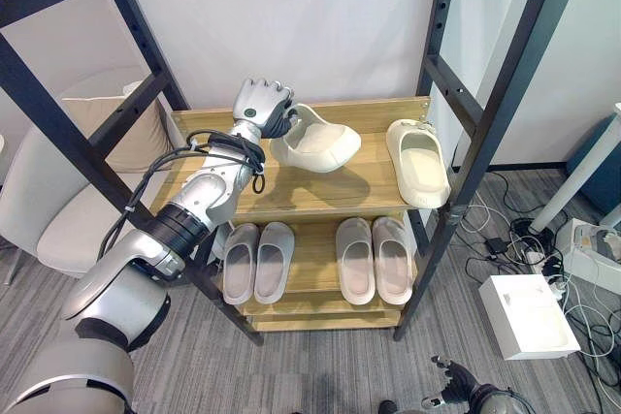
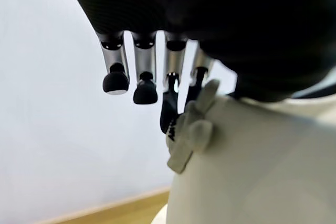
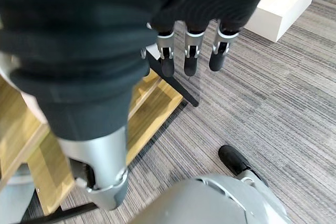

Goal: Arrange the slippers neatly on the shoe rack.

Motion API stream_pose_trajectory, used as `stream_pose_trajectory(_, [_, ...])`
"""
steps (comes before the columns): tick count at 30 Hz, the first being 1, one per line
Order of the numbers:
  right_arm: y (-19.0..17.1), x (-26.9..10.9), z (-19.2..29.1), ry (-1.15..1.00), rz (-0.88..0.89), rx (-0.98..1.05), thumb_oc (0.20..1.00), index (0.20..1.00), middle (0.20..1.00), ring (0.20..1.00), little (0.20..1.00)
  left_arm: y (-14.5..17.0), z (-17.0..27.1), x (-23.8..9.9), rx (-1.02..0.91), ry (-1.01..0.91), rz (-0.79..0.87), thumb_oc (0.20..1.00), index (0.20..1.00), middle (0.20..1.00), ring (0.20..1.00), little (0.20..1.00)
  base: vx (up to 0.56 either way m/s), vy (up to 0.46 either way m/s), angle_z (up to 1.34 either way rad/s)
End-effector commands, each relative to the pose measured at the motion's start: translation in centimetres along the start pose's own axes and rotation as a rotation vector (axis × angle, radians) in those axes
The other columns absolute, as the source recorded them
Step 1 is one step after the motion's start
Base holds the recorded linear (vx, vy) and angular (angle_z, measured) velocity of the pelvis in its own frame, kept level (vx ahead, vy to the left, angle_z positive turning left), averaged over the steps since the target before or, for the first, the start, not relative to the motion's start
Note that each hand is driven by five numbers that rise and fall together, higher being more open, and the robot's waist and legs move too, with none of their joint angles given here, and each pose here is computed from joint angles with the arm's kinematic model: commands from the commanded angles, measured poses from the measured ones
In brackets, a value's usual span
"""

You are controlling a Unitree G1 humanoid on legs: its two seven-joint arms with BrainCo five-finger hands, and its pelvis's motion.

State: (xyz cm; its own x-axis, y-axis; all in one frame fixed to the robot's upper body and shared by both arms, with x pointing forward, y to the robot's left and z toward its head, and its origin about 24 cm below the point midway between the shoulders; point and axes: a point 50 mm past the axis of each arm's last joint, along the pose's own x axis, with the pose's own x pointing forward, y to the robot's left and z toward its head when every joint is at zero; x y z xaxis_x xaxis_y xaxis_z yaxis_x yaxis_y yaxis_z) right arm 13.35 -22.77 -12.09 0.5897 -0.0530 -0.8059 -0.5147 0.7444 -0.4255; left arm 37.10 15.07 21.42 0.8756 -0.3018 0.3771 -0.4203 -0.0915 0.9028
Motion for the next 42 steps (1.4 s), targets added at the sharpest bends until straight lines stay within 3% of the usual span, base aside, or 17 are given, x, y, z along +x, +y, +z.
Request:
stream_pose_trajectory(1, [-0.3, 0.2, 0.6, -0.036, -0.031, 0.021, 1.000, 1.000, 1.000, 1.000, 1.000, 4.3, -4.1, 0.6, 0.098, 0.084, 0.179, 0.200, 0.200, 0.200, 0.200, 0.200, 0.00, 0.000, 0.00])
stream_pose_trajectory(26, [-2.3, 0.1, -1.0, 0.003, -0.164, 0.036, 1.000, 1.000, 1.000, 1.000, 1.000, 2.2, -4.1, 1.6, 0.376, -0.019, 0.101, 0.200, 0.200, 0.200, 0.200, 0.200, 0.00, -0.002, -0.05])
stream_pose_trajectory(42, [-3.4, 0.2, -1.9, 0.042, -0.250, 0.053, 1.000, 1.000, 1.000, 1.000, 1.000, -0.5, -3.0, 2.6, 0.438, -0.036, 0.029, 0.200, 0.200, 0.200, 0.200, 0.200, 0.00, -0.009, -0.08])
